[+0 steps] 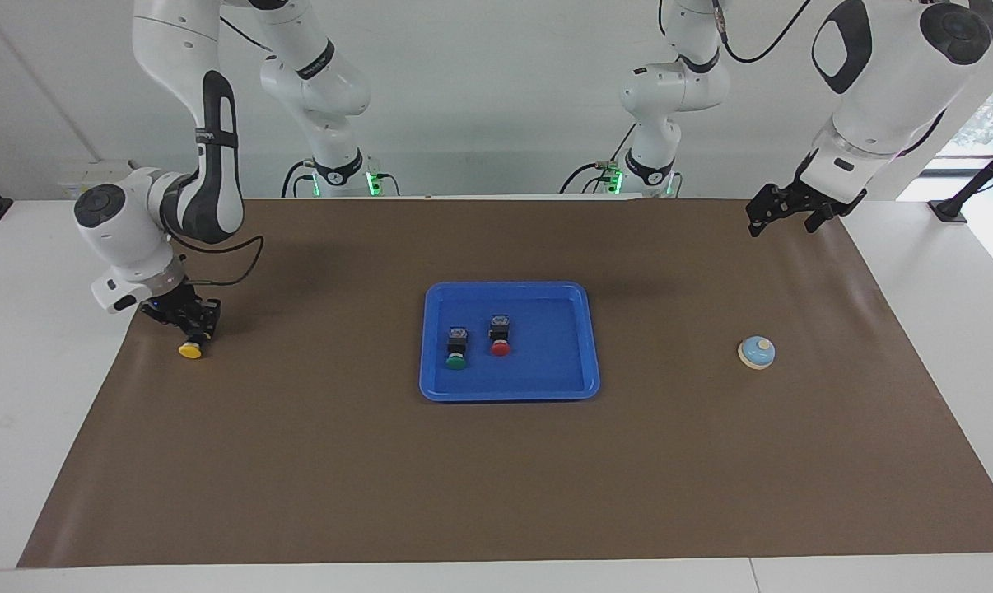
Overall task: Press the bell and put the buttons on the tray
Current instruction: 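Carry the yellow button into the blue tray and release it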
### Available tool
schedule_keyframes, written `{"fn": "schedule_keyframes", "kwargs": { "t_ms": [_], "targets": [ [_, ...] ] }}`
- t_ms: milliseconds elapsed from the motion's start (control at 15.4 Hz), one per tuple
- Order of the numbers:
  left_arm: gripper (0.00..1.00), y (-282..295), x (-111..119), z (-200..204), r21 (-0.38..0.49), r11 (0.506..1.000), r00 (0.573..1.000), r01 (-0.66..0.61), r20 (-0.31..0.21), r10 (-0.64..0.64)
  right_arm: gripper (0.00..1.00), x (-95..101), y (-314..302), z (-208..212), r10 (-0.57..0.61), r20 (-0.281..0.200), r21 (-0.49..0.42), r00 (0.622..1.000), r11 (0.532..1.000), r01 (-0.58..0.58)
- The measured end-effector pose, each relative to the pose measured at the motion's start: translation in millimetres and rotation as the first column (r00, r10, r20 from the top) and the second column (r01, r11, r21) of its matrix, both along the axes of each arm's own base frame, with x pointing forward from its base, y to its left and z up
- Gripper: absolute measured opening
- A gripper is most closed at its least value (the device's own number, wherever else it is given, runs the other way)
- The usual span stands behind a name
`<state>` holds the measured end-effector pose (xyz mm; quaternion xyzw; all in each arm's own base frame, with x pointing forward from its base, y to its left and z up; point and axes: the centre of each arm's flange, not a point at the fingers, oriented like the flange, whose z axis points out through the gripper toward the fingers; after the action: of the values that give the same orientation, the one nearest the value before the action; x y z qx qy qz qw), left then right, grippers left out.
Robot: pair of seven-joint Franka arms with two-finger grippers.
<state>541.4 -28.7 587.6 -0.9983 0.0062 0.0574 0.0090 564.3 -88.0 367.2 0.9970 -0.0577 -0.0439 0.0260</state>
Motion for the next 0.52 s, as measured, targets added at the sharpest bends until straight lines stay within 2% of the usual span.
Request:
{"fn": "schedule_keyframes", "kwargs": {
  "t_ms": [130,259,389,518],
  "targets": [
    [1.0,0.0,0.0,0.0,0.0,1.0,1.0,0.0,0.0,0.0,0.41,17.6,70.7,37.5,-0.059,-0.012,-0.02,0.998,0.998,0.059],
    [1.0,0.0,0.0,0.0,0.0,1.0,1.0,0.0,0.0,0.0,0.41,23.6,143.5,66.8,-0.104,-0.006,-0.037,0.995,0.994,0.104],
    [1.0,0.0,0.0,0.0,0.0,1.0,1.0,0.0,0.0,0.0,0.41,21.2,218.0,87.4,-0.124,0.013,-0.039,0.992,0.991,0.124],
    [1.0,0.0,0.0,0.0,0.0,1.0,1.0,0.0,0.0,0.0,0.41,12.2,285.4,97.5,-0.116,0.023,-0.001,0.993,0.993,0.116]
  ]
}}
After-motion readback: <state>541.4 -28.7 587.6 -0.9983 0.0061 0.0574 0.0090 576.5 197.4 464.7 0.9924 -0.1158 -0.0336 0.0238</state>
